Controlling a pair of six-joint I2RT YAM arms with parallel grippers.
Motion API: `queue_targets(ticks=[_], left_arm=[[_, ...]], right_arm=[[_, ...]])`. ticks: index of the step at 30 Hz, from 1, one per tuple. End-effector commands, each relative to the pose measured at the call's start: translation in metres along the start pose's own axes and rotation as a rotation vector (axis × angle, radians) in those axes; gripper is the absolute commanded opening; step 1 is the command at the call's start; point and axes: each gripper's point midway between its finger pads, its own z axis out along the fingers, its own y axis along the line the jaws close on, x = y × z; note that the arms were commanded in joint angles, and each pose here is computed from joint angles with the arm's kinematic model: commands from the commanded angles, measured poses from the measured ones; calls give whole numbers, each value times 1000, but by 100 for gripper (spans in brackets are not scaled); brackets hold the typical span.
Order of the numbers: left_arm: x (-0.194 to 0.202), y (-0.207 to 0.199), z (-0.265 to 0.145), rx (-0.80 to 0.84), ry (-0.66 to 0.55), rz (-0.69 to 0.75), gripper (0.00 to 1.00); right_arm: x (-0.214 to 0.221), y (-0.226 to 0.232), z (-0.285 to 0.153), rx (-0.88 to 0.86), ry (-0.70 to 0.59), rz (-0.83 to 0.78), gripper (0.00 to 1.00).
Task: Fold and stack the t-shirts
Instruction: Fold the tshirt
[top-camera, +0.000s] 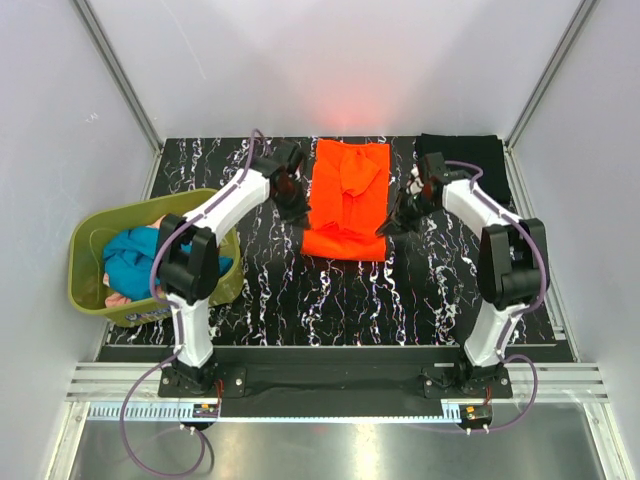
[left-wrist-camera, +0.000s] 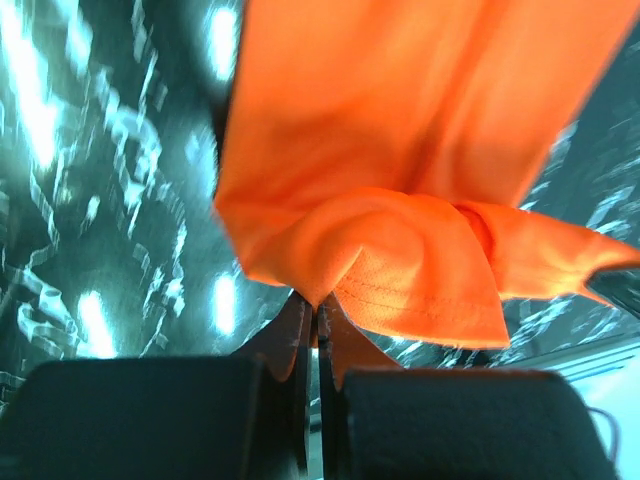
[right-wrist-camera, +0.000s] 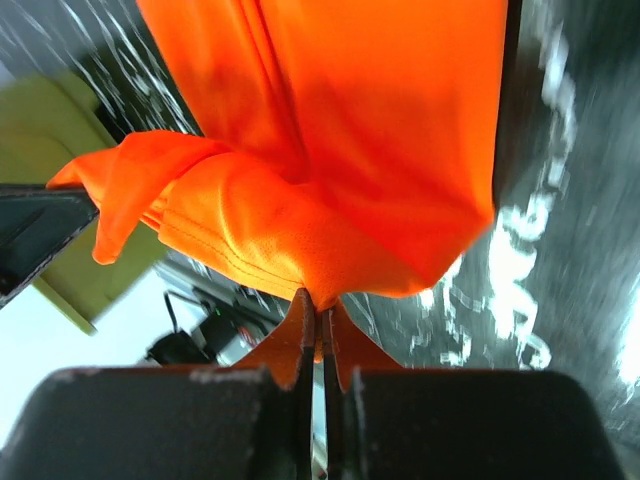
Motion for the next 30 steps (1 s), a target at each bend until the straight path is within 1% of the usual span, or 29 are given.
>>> queue_targets(ticks=[1,3,4,5,6,7,8,10,13,15,19,25,30], left_arm=[[-26,-26,-9,88,-15,54,0],[-38,-31,1,106,-13,57,0],[-49,-41,-3,138,-42,75,0],[-54,-42,-2,138,-50,75,0],[-59,-40,5,131,-46,68,0],[-66,-45,4,152,-57,71,0],[-69,-46,6,156,-61,70,0],[-79,-49,12,179,-64,60,0],[-92,-47,21,194,-66,39,0],[-102,-47,20,212,-81,26,0],[-115,-47,24,248,-98,-2,0],[-127,-56,25,303,-141,6,1],[-131,-57,40,328,-126,-9,2]], right_arm=[[-27,6,-4,-18,8,-23,0],[-44,16,-8,-49,-9,-26,0],[-49,14,-1,-48,-1,-17,0],[-59,21,-4,-60,-20,-31,0],[-63,21,-3,-58,-19,-30,0],[-67,17,5,-52,-5,-19,0],[-75,23,4,-63,-18,-29,0],[-81,17,13,-52,5,-12,0],[-90,14,17,-52,6,-4,0],[-96,15,15,-65,-2,1,0],[-106,12,16,-69,-3,17,0],[-117,13,15,-84,-11,23,0],[-127,9,23,-89,2,38,0]])
